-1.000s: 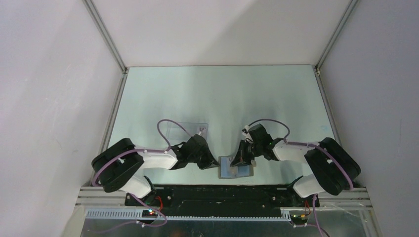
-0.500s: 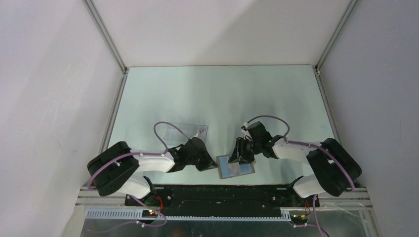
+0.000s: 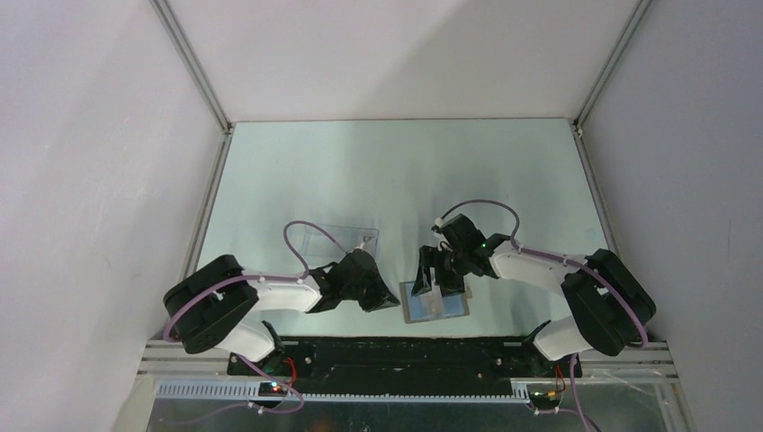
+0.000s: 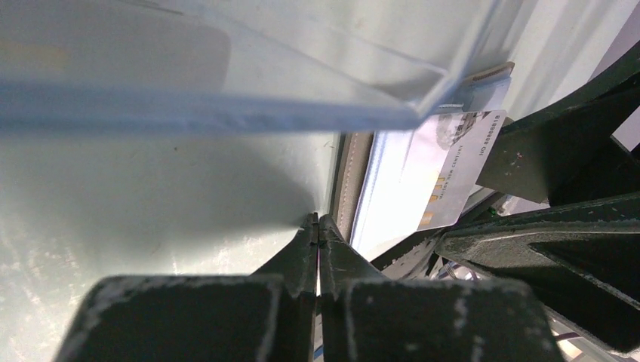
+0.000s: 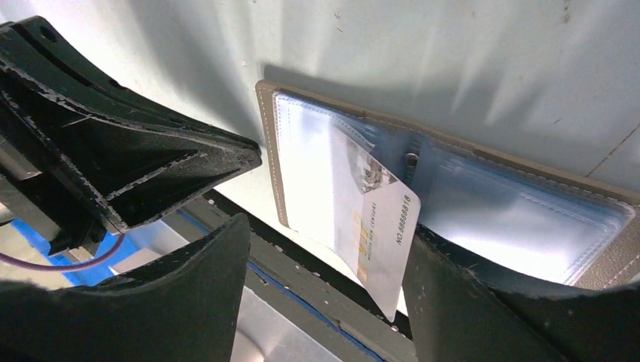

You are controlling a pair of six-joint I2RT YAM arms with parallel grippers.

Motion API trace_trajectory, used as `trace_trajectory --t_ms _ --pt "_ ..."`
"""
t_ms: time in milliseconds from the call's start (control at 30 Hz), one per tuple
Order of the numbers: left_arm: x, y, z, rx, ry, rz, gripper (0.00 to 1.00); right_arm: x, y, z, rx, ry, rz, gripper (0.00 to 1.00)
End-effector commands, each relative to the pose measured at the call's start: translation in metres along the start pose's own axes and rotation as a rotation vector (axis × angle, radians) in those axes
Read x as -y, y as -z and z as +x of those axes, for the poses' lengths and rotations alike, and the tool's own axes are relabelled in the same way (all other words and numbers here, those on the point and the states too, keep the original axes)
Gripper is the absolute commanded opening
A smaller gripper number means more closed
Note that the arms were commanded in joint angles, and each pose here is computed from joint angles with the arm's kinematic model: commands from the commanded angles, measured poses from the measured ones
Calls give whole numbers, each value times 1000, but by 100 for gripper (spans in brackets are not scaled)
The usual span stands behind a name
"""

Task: Put the credit cards into the card holder
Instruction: Insert the credit card into the card holder.

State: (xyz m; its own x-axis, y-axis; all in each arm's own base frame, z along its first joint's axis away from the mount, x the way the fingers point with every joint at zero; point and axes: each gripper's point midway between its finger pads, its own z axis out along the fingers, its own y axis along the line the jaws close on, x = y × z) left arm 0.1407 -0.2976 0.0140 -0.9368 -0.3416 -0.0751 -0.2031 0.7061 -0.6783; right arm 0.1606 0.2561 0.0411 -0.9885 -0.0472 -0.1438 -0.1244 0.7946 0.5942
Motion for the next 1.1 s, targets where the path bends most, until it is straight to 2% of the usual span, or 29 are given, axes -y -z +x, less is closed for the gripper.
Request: trace_trajectory --t_ms 0,233,467,667,867,1067 --pt "6 -2 6 -33 -12 5 0 4 4 0 -15 47 77 74" --pt "7 -2 6 -34 -15 7 0 -13 15 2 -20 49 34 77" --pt "9 -3 6 -37 -22 9 0 -23 31 0 -14 35 7 85" --pt "10 -3 6 -39 -27 10 0 -19 39 -4 8 46 26 84" --pt "10 -5 7 -48 -32 7 0 5 29 0 -23 70 123 77" --pt "10 -7 7 -53 -34 3 0 12 13 0 -56 75 137 64"
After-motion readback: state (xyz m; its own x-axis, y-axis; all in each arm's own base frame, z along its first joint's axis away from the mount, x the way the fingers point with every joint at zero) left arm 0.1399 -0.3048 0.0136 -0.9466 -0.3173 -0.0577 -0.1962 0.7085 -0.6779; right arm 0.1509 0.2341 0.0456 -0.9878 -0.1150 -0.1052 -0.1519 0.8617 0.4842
